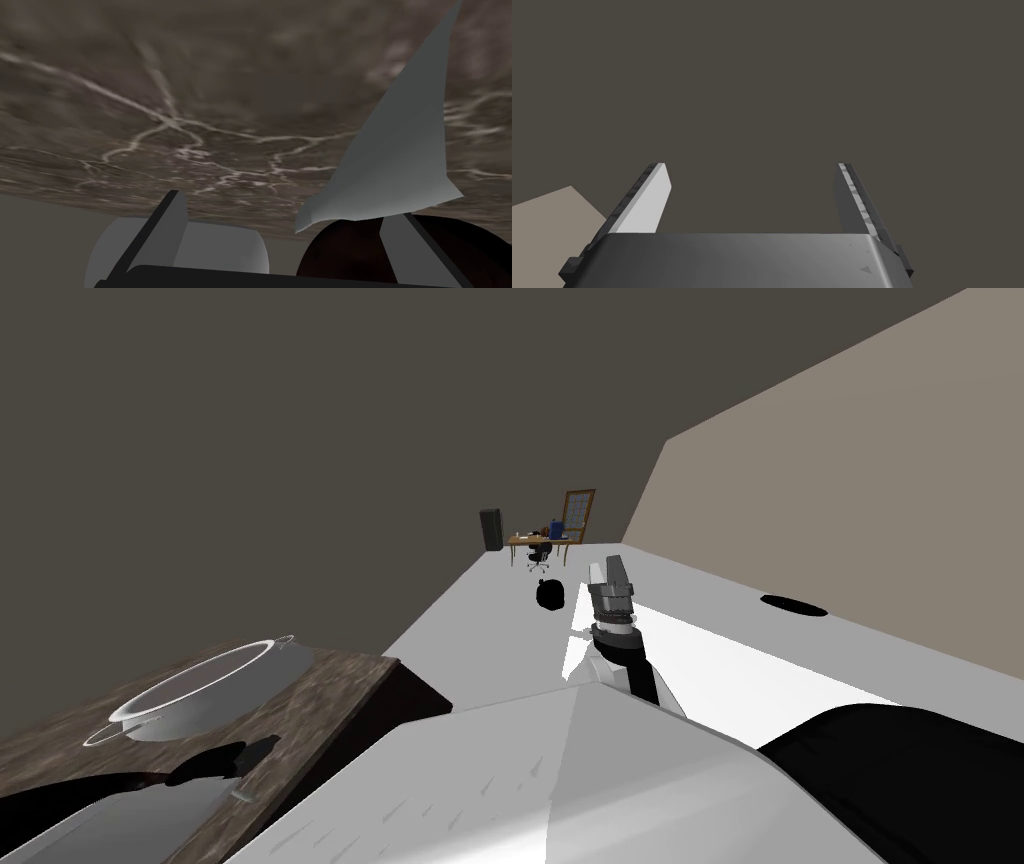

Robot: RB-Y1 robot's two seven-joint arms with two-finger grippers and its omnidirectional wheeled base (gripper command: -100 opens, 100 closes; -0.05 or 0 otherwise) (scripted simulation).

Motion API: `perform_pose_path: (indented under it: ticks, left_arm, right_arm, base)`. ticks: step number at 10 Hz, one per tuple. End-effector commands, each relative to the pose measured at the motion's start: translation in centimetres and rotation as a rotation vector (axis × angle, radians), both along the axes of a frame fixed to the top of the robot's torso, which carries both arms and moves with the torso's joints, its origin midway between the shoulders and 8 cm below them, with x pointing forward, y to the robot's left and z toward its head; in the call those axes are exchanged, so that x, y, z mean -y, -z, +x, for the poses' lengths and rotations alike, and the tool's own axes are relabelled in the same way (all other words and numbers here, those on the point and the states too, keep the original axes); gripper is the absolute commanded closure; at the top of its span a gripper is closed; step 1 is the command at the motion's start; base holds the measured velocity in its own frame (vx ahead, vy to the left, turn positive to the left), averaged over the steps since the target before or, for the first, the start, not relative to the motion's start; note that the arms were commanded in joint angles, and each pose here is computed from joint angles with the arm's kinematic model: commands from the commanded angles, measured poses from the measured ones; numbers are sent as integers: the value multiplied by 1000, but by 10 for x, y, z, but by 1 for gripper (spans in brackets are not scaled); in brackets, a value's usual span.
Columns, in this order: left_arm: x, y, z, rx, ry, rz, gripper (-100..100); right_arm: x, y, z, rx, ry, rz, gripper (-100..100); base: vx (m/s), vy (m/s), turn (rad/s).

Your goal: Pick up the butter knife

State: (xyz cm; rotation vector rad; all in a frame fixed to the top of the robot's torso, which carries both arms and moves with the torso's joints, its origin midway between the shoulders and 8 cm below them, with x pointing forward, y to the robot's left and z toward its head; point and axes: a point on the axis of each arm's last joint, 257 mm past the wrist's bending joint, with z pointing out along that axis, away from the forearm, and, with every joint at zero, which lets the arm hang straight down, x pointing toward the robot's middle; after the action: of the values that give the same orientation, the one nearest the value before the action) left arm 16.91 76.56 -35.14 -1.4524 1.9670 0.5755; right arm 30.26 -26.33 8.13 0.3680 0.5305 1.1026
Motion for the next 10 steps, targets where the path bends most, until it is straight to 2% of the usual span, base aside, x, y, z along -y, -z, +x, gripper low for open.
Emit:
perform_pose_path:
  ticks: [1,2,3,5,6,7,9,10]
  left_arm:
    - [-4,1,-5,8,-17,-2,-100]
    - [-10,2,-17,6,-33,-1,-100]
    - [-10,2,-17,8,-35,-2,-100]
    - [-23,1,-43,-4,-60,5,-100]
    - [-23,1,-43,8,-72,1,-100]
    - [-29,0,-55,2,-85,5,-100]
    - [-28,0,-54,5,-86,3,-100]
    - [-28,0,-54,8,-87,2,100]
  right_arm:
    - [0,0,0,0,0,0,0]
    - [0,0,0,0,0,0,0]
    - [0,0,0,0,0,0,0]
    - [0,0,0,0,0,0,0]
    - [0,0,0,0,0,0,0]
    - [0,0,0,0,0,0,0]
    - [0,0,0,0,0,0,0]
    - [0,0,0,0,0,0,0]
  base:
    - [-7,-3,-55]
    - [-7,-6,-113]
    - [-6,-2,-66]
    - [-8,-7,-151]
    - [-8,-3,-60]
    - [-7,-10,-109]
    - [-3,-2,-27]
    - [0,0,0]
